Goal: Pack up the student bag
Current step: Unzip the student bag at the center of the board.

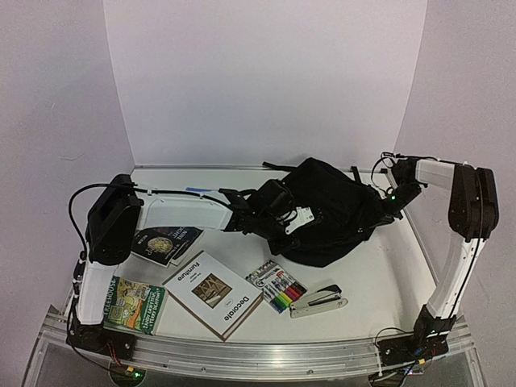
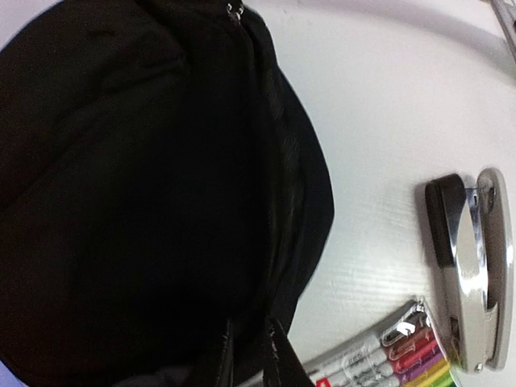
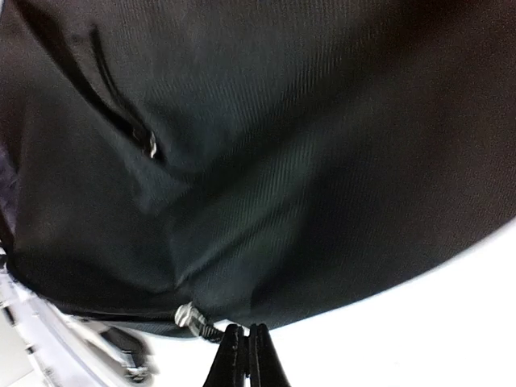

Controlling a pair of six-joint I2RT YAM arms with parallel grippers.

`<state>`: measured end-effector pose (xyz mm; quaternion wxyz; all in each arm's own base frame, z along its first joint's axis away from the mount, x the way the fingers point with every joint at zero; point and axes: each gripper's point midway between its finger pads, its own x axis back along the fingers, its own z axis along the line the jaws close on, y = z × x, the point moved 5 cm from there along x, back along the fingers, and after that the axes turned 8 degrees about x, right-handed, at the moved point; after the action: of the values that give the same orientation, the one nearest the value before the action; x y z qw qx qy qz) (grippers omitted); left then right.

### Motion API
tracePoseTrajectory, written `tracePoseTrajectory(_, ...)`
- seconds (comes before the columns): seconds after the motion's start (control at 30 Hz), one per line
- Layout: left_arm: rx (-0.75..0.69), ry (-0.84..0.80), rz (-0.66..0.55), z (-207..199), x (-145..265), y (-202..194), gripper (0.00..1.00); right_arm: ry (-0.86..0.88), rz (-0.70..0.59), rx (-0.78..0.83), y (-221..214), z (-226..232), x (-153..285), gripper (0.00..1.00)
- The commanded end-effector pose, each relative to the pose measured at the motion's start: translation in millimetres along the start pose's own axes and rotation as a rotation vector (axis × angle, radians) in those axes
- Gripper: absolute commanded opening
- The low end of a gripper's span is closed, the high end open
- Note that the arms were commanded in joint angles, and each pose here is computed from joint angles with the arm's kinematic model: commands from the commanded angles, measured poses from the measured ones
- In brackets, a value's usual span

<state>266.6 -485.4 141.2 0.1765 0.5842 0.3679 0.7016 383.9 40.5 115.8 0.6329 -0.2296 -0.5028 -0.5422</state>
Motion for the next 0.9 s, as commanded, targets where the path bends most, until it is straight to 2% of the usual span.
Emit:
tracePoseTrajectory(0.0,0.103,0.051,0.062,10.8,35.2,3.6,0.37,-0.154,-0.033,0.060,-7.1,-11.1,25.8,0.16)
tracePoseTrajectory(0.07,0.146,0.064,0.026,12.0,46.2,13.2,0.50,-0.144,-0.063,0.086,-2.4,-1.9,36.3,0.35)
tracePoseTrajectory(0.13,0.196,0.073,-0.010,13.6,56.9,21.2,0.59,-0.137,-0.113,0.116,8.9,8.8,51.7,0.49)
tracePoseTrajectory(0.2,0.262,0.085,-0.044,18.2,67.0,27.7,0.62,-0.125,-0.160,0.153,20.6,24.5,63.9,0.59)
tracePoseTrajectory(0.3,0.424,0.109,-0.080,37.6,79.4,25.5,0.63,-0.097,-0.193,0.235,36.1,61.8,67.4,0.69)
tracePoseTrajectory(0.43,0.679,0.137,-0.132,73.1,96.7,9.3,0.62,-0.056,-0.208,0.337,52.2,111.0,54.5,0.70)
tracePoseTrajectory(0.53,0.813,0.176,-0.152,93.0,104.4,-4.5,0.63,-0.034,-0.185,0.403,59.0,140.3,31.2,0.66)
tracePoseTrajectory(0.67,0.885,0.199,-0.139,98.7,104.7,-16.4,0.62,-0.025,-0.126,0.488,57.2,168.1,-2.4,0.60)
tracePoseTrajectory(0.87,0.983,0.217,-0.156,104.3,109.3,-31.0,0.63,-0.029,-0.027,0.595,39.2,189.7,-42.6,0.57)
